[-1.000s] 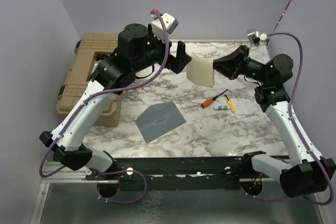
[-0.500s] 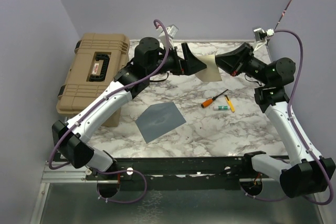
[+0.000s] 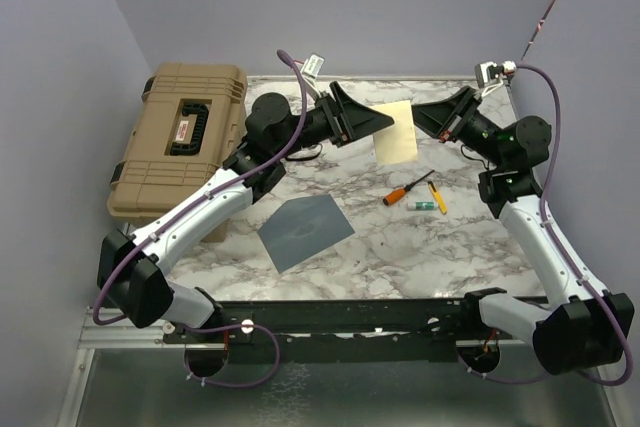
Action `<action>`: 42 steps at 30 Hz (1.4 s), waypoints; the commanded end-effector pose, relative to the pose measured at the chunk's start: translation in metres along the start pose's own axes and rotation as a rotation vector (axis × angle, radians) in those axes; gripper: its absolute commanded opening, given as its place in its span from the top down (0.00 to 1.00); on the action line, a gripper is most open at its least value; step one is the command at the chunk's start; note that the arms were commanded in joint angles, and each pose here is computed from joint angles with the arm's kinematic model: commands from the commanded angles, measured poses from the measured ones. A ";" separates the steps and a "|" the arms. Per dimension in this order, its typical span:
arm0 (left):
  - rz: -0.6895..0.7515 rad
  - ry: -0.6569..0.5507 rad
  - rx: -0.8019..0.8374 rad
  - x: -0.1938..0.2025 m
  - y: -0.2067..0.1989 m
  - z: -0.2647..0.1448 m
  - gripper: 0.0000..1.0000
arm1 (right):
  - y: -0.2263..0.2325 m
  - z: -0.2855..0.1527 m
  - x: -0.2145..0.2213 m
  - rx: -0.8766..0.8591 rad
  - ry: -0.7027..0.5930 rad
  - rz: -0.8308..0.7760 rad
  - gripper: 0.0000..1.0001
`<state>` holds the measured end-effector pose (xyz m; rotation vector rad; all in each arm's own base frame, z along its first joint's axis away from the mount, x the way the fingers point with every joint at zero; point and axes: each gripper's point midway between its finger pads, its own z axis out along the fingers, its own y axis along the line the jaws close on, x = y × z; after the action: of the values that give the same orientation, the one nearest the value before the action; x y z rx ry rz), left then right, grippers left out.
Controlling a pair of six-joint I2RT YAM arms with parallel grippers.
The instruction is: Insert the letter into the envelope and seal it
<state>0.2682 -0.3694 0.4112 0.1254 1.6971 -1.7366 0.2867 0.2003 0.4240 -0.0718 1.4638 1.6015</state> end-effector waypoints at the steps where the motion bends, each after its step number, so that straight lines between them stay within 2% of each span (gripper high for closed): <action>1: 0.007 -0.006 0.114 -0.006 -0.030 -0.003 0.37 | -0.010 0.002 0.001 0.014 -0.025 0.069 1.00; 4: 0.009 0.006 0.112 -0.003 -0.027 -0.002 0.52 | -0.016 0.003 0.002 0.030 -0.024 0.084 1.00; 8: 0.019 0.013 0.103 -0.003 -0.025 -0.002 0.64 | -0.017 0.003 0.002 0.038 -0.029 0.089 1.00; 16: 0.053 0.025 0.050 -0.003 -0.012 0.000 1.00 | -0.015 0.001 -0.001 0.064 -0.037 0.086 1.00; 18: 0.076 0.022 0.029 -0.004 -0.009 0.000 1.00 | -0.018 0.000 0.000 0.091 -0.029 0.075 0.98; 20: 0.103 0.018 -0.009 -0.005 -0.003 -0.002 1.00 | -0.024 -0.002 0.002 0.145 -0.021 0.052 0.80; 22: 0.141 0.005 -0.050 -0.009 0.003 -0.005 1.00 | -0.029 -0.006 0.001 0.210 -0.020 0.028 0.56; 25: 0.186 -0.006 -0.099 -0.014 0.009 -0.010 1.00 | -0.043 -0.014 0.000 0.337 -0.026 0.033 0.37; 29: 0.192 -0.032 -0.146 -0.020 0.017 -0.013 1.00 | -0.046 -0.020 0.000 0.373 -0.060 0.058 0.21; 32: 0.166 -0.034 -0.154 -0.020 0.020 -0.013 1.00 | -0.048 -0.023 0.004 0.357 -0.067 0.057 0.11; 34: 0.151 -0.022 -0.143 -0.019 0.018 -0.011 1.00 | -0.043 -0.019 0.012 0.298 -0.024 0.063 0.07; 42: 0.125 0.001 -0.043 -0.018 -0.008 -0.009 1.00 | -0.036 -0.009 0.030 0.146 0.087 0.128 0.04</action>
<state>0.2853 -0.3547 0.3964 0.1701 1.7686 -1.5216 0.2999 0.1917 0.3690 0.1574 1.6930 1.4891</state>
